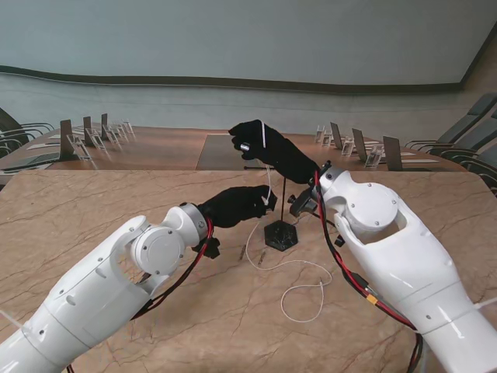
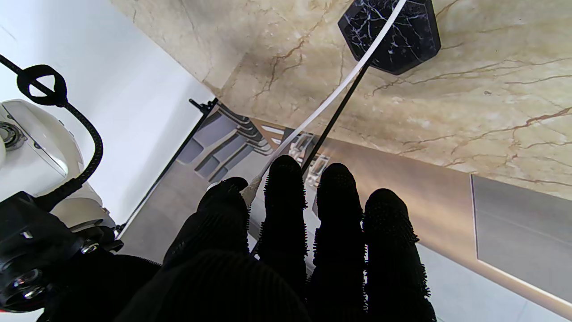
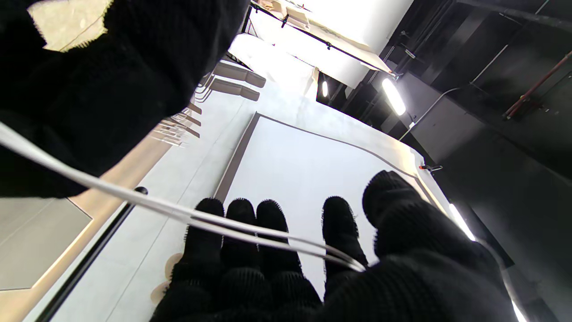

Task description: Take the wired earphone off the rack, coil the cable and place them on the table

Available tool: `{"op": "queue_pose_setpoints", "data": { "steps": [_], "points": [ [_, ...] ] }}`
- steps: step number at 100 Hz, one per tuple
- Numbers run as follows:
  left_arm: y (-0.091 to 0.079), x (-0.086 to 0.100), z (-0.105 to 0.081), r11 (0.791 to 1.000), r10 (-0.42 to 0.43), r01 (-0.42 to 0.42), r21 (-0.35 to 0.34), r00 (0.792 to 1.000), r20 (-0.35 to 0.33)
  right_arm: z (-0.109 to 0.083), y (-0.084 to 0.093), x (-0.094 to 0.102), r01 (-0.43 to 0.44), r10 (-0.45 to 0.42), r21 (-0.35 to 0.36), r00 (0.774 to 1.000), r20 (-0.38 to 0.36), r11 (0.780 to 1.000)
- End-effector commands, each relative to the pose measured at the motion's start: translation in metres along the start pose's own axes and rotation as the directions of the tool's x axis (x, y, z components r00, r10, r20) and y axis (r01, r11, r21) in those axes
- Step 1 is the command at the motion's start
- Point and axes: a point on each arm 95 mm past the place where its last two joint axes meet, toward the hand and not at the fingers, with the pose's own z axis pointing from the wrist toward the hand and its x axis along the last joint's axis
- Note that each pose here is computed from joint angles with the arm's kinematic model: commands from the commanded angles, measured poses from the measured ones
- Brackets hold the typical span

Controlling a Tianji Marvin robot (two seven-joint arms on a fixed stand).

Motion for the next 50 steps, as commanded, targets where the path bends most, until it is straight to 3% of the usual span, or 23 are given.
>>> {"op": "queue_pose_setpoints", "data": {
  "steps": [1,50],
  "points": [
    [0.005,0.003,0.001,1.0,-0.012,0.012,-0.008,1.0,-0.001,-0.005,-0.005,0.003,0.014,-0.014,0.013,1.0,-0.014,1.0],
    [0.047,-0.008,0.004,0.994,-0.09,0.094,-0.049,0.993,0.079,-0.039,-0.032,-0.002,0.023,-0.023,0.014,1.0,0.0,1.0]
  ]
}}
